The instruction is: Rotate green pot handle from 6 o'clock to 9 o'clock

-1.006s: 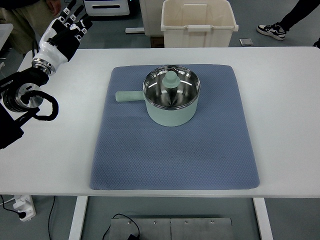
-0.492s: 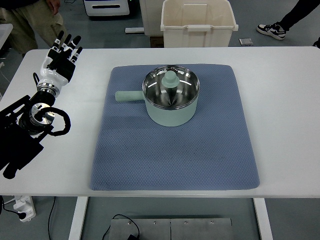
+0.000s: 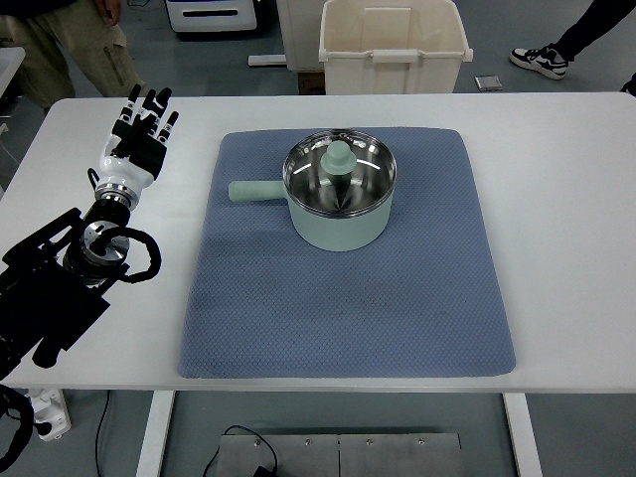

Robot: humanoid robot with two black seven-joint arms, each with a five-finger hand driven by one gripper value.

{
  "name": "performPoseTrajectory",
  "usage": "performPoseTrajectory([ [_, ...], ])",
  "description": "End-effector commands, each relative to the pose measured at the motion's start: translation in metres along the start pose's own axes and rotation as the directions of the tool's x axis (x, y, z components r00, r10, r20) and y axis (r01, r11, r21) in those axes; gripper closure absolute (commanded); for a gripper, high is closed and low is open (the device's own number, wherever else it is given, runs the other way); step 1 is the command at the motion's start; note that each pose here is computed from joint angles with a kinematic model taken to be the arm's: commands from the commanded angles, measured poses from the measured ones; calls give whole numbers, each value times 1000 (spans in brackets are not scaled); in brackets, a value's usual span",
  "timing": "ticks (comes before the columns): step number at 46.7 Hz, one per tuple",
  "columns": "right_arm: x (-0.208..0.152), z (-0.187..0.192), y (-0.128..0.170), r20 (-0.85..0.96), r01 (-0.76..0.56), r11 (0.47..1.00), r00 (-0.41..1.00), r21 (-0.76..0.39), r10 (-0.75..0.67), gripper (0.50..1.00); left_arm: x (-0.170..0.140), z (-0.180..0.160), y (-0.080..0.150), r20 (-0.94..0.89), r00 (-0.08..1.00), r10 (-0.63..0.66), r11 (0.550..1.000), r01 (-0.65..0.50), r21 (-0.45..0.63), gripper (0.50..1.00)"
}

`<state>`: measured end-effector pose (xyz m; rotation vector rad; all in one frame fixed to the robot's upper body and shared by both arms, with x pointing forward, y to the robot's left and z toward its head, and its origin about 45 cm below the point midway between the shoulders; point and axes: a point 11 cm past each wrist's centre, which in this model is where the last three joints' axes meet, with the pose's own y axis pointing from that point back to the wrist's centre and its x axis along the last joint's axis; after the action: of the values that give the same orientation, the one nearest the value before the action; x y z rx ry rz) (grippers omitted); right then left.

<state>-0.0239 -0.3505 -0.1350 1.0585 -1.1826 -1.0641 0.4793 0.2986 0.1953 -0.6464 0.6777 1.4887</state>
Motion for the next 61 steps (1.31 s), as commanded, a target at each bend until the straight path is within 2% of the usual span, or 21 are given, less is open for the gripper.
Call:
performPoseTrajectory([
  [1, 0, 0, 0, 0, 0, 1000, 1000, 0, 0, 500, 0, 0, 0, 0, 1000, 2, 1000, -2, -1, 500],
  [61, 0, 0, 0, 5, 1, 1000, 1000, 0, -1, 500, -11, -4, -4, -5, 1000, -5, 1000, 5, 2, 500],
])
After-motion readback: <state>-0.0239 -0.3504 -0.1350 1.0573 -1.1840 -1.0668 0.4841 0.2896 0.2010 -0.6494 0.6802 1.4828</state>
